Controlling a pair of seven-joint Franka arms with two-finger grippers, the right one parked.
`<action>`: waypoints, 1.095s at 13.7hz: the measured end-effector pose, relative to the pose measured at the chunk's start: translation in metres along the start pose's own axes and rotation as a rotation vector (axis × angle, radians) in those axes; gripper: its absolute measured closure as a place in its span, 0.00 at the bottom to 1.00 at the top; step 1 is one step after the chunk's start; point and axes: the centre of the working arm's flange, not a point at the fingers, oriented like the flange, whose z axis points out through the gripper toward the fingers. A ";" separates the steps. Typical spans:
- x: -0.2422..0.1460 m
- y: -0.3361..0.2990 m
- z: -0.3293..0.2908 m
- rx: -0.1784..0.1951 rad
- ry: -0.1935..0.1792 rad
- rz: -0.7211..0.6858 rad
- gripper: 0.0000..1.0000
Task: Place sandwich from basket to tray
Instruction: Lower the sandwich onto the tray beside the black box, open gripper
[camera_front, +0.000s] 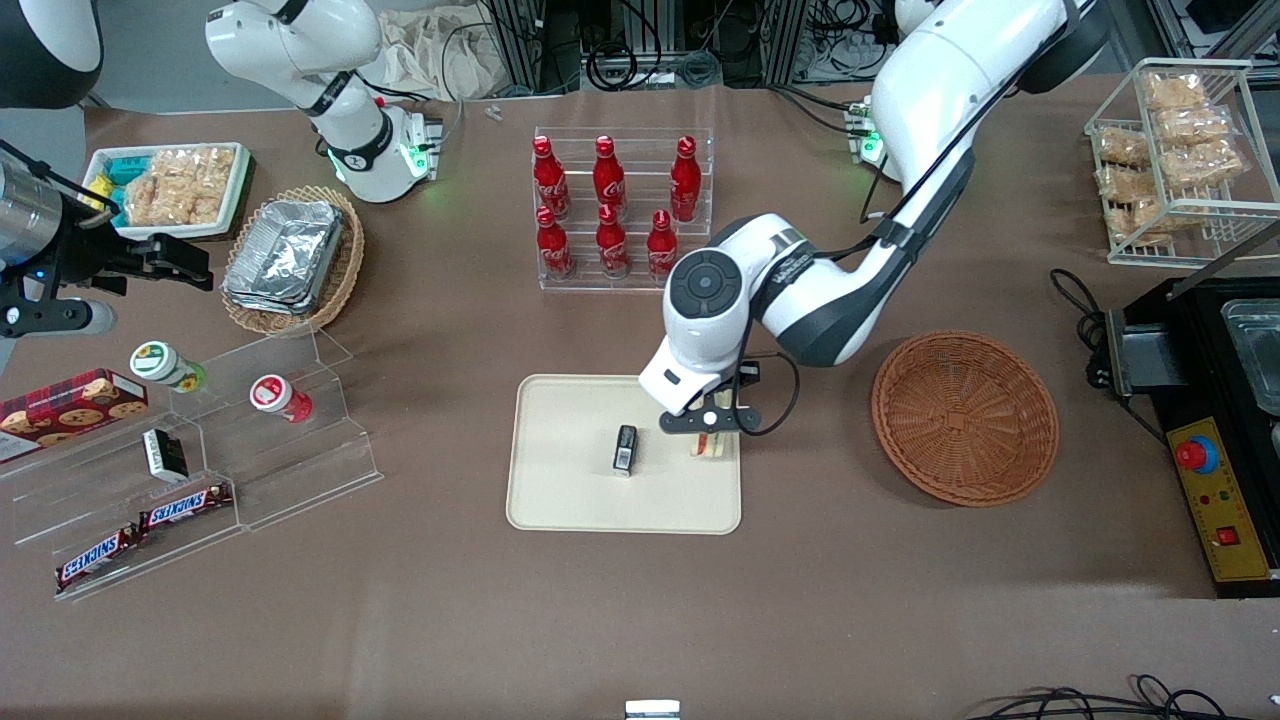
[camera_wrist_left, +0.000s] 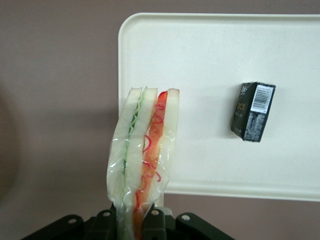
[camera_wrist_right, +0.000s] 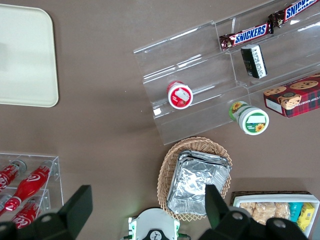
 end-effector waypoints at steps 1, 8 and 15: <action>0.000 0.001 0.007 0.012 0.005 0.010 0.81; 0.016 0.006 0.077 -0.025 0.062 0.047 0.81; 0.021 0.004 0.090 -0.035 0.062 0.040 0.84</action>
